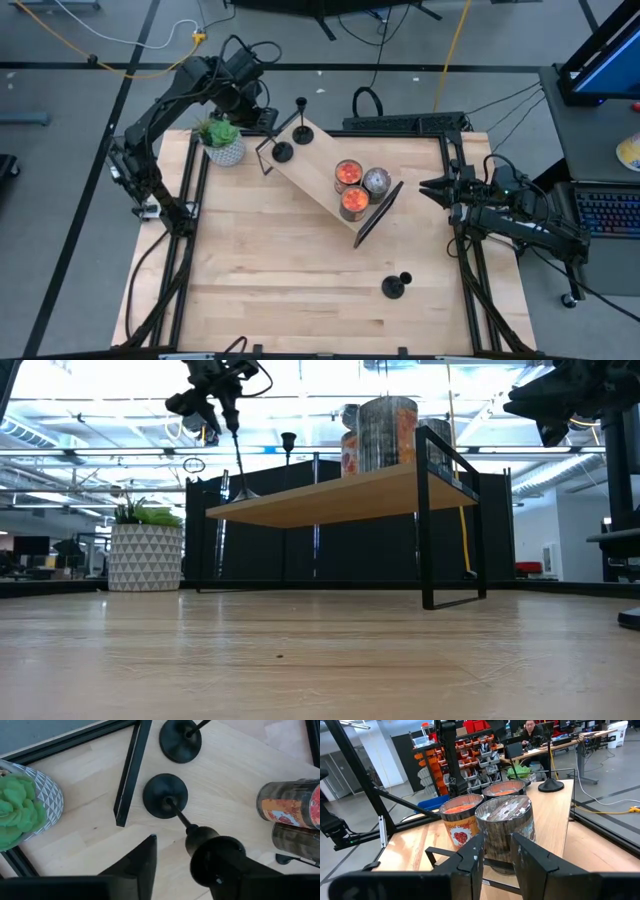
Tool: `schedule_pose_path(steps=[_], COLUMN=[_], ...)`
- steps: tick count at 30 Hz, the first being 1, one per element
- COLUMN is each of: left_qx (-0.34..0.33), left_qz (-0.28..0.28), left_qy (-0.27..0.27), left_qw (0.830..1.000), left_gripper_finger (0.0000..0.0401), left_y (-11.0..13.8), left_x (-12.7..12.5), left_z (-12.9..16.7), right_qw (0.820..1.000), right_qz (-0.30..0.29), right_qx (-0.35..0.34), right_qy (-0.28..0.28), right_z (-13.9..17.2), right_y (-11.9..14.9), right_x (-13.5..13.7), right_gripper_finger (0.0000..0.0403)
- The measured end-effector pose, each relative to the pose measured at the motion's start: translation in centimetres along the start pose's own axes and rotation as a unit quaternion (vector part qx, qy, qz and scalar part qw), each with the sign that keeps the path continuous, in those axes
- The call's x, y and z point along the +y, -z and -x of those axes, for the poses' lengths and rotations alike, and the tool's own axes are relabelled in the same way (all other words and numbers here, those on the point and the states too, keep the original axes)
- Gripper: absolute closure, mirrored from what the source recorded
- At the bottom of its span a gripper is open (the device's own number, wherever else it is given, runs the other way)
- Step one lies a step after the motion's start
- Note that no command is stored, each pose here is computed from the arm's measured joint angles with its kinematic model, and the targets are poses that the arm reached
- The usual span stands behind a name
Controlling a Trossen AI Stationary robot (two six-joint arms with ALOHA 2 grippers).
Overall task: Pick & Place candle stick holders
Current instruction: Put the left black candle holder on the shelf, then put the black candle holder on the shelf
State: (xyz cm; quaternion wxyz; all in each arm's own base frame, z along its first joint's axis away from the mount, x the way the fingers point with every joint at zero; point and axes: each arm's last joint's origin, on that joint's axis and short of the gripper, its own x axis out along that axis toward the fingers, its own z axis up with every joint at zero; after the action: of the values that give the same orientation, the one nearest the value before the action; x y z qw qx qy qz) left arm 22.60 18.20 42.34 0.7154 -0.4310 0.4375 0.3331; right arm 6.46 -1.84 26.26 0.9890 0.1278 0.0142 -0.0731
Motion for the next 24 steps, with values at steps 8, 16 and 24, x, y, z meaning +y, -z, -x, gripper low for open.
schedule_pose_path(steps=[8,16,24], left_qx=[-0.024,-0.069,-0.097], left_qz=[0.001,0.011,-0.009], left_qy=[0.016,0.046,0.11], left_qw=[1.0,0.996,0.989], left_gripper_finger=[0.0196,0.0185,0.0185], left_y=[-0.4,-1.0,0.7], left_x=[0.0,0.1,-0.9], left_z=[0.7,2.8,6.1], right_qw=[1.0,1.0,1.0], right_qz=[0.0,0.0,-0.006], right_qx=[0.0,0.0,0.0], right_qy=[0.0,0.0,0.0], right_z=[0.0,0.0,0.0], right_y=[0.0,0.0,0.0], right_x=[0.0,0.0,0.0], right_gripper_finger=[0.0312,0.0312,0.0312])
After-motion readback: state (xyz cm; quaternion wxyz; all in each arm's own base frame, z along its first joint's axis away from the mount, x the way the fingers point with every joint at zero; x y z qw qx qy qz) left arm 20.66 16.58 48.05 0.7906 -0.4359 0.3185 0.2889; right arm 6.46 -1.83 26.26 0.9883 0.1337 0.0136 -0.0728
